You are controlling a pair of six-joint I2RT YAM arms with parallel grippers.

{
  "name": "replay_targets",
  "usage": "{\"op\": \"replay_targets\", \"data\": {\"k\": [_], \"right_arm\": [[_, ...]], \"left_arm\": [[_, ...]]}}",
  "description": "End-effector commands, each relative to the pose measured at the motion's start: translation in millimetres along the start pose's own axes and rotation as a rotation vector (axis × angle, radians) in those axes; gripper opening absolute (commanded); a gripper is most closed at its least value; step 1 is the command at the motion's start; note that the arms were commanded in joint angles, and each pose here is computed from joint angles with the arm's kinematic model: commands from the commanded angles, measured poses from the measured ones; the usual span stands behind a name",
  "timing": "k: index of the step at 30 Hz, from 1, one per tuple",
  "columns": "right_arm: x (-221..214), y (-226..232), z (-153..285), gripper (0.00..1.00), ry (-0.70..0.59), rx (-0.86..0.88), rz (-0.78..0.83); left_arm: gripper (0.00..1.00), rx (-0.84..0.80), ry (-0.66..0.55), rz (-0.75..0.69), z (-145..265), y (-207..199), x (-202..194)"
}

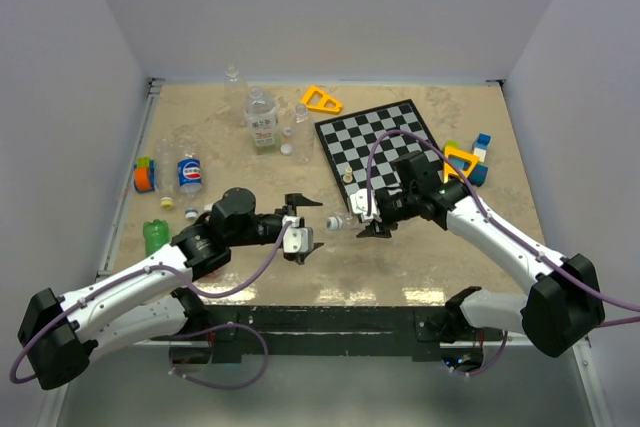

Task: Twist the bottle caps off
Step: Unscrew the bottle cap from the plastic bottle.

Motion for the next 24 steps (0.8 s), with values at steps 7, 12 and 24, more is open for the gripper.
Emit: {"op": "replay_targets", "data": {"k": [7, 12, 24], "right_arm": [[2.2, -3.4, 1.1, 0.15, -0.002, -0.006, 0.014], [1.9, -3.6, 0.8, 0.15, -0.001, -0.004, 0.012], [1.5, -3.4, 0.5, 0.15, 0.000, -0.002, 0.010]], "left_arm": [[0.73, 0.007, -0.082, -0.040, -25.8, 13.0, 11.8], [0.65, 0.005, -0.073, -0.029, -28.4, 12.5, 10.0], [0.57, 0.013, -0.091, -0.011, -30.2, 13.4, 12.4]]}}
Point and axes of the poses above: each gripper's point midway between its finger pads, its own z axis back along the fingers, its own y axis along the line the jaws close on, x = y × z, the point moved 10 cm from there along z, back along the fingers
